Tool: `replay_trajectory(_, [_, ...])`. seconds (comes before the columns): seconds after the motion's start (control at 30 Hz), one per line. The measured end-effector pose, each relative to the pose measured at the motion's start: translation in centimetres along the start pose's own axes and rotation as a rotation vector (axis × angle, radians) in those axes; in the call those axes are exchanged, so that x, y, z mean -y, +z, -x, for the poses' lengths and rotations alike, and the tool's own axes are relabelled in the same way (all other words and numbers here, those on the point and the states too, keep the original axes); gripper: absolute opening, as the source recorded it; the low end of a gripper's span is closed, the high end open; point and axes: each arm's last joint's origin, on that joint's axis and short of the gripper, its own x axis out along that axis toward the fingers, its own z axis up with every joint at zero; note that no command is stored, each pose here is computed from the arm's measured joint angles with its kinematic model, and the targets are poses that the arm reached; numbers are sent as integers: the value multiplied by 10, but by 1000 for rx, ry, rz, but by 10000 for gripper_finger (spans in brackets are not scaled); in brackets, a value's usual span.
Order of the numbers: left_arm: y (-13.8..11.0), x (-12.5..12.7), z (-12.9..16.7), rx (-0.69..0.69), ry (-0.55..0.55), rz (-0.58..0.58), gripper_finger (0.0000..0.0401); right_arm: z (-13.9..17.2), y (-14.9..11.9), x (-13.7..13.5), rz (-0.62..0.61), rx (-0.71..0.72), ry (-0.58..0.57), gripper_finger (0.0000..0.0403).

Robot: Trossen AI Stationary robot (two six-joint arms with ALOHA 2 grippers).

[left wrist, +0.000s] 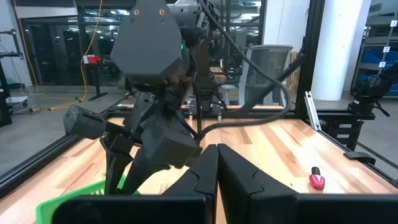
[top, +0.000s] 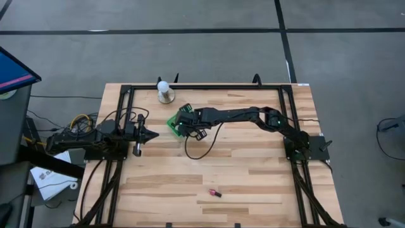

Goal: Pick & Place Nail Polish
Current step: Put the light pink nail polish bottle into the green bin

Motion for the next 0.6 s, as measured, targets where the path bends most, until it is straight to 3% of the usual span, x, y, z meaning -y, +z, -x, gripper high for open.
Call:
replay_trajectory(0.33, [0, 0, 0, 0, -1, 0, 2, 2, -5, -6, 31, -20, 108, 72])
replay_trajectory(0.6, [0, 0, 0, 0, -1, 0, 2, 2, -13, 1, 22, -29, 111, 72])
